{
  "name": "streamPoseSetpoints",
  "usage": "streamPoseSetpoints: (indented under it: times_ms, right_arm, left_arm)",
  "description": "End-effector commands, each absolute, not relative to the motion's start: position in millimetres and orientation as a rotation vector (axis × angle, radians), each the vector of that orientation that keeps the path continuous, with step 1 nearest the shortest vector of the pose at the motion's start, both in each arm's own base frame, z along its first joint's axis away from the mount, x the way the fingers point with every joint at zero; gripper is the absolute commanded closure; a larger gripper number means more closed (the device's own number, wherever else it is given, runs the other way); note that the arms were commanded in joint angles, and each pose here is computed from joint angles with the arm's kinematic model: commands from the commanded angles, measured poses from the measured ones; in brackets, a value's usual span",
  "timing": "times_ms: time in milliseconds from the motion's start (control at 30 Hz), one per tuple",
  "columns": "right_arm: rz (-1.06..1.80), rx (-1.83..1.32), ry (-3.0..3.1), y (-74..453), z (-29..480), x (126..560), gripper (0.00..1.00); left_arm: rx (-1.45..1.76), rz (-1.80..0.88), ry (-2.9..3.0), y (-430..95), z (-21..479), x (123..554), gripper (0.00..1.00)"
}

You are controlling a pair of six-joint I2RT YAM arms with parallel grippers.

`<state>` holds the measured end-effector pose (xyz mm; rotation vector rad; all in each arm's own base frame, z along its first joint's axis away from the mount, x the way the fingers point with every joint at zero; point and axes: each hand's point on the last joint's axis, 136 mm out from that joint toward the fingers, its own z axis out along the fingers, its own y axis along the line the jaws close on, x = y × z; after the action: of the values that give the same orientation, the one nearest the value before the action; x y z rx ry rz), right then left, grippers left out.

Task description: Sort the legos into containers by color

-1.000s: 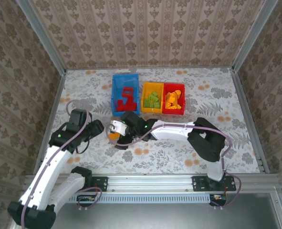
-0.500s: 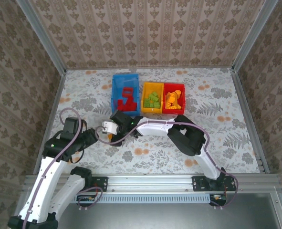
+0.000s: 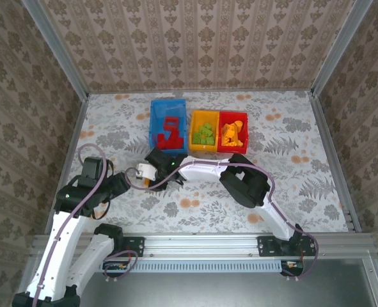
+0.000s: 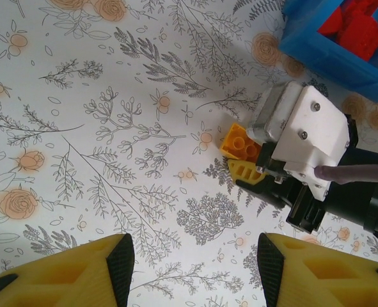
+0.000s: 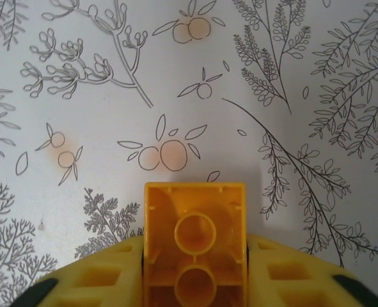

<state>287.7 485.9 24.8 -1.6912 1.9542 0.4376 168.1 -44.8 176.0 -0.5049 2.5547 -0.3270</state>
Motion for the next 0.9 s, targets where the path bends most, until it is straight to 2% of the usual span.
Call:
streamPoseSetpoints:
  times_ms: [0,67,267,433,633,867]
  right_arm:
    - [0.442,-1.717,2.004,480.0,18.7,278.0,0.77]
    - [0.461,-1.709,1.997,479.9,27.1,274.5,0.83]
    - [0.511,-1.643,1.932,467.8,75.0,261.7,0.86]
    - [0.538,-1.504,1.946,431.3,116.8,255.7,0.86]
    - [0.541,-1.145,2.069,350.4,159.1,284.0,0.86]
    - [0.445,-0.560,2.233,222.9,175.3,353.8,0.84]
  left_arm:
    - [-0.492,-0.341,2.537,-43.8,183.8,165.3,0.44]
    - [-0.498,-0.339,2.535,-43.4,182.8,165.9,0.44]
    - [-0.463,-0.394,2.507,-52.4,186.3,176.8,0.44]
    - [-0.346,-0.522,2.478,-82.6,193.8,201.3,0.44]
    - [-0.059,-0.556,2.436,-151.8,212.2,237.2,0.44]
    - [0.198,-0.591,2.428,-245.4,214.5,269.7,0.44]
